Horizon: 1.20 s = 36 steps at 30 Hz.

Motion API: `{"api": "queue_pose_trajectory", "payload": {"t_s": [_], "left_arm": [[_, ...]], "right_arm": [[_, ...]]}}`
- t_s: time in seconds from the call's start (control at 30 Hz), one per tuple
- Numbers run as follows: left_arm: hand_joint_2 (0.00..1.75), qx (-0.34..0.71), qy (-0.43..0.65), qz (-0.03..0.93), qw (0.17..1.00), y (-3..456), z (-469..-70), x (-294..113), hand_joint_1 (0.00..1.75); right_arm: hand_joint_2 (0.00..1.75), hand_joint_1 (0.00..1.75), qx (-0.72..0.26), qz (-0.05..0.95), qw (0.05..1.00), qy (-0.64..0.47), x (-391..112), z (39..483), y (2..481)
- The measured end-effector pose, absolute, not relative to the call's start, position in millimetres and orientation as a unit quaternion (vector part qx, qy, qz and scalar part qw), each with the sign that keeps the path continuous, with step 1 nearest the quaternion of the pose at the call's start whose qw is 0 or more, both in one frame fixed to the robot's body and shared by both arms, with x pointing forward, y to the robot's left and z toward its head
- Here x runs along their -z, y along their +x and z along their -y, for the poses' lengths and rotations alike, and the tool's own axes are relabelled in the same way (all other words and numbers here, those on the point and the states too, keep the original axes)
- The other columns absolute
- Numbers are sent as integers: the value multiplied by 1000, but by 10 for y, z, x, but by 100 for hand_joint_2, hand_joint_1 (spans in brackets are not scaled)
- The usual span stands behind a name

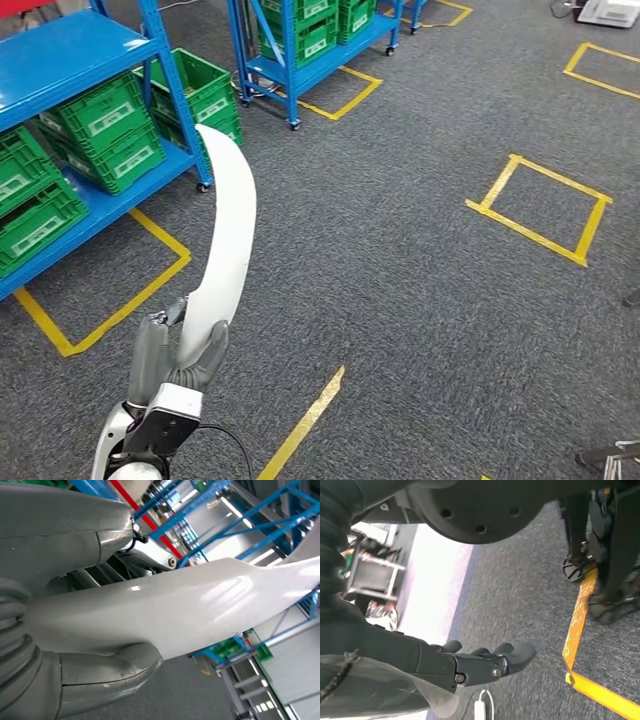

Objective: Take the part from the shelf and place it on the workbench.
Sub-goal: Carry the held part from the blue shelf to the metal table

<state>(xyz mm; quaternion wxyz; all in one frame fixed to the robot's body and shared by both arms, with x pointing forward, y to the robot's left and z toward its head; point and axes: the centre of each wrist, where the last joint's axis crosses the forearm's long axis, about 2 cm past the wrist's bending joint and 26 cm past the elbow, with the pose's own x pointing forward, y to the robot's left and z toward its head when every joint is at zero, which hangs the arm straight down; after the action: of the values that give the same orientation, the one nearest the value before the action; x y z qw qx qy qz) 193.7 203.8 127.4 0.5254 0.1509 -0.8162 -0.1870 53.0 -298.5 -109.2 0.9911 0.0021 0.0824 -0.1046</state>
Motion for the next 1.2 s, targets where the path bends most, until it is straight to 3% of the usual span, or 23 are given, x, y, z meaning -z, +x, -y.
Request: {"api": "queue_pose_trajectory", "payload": {"t_s": [1.2], "left_arm": [[175,183,143,817,527,1954,-2103,-1250,175]], "right_arm": [[175,0,117,-87,989,3,1097,2983,474]]}}
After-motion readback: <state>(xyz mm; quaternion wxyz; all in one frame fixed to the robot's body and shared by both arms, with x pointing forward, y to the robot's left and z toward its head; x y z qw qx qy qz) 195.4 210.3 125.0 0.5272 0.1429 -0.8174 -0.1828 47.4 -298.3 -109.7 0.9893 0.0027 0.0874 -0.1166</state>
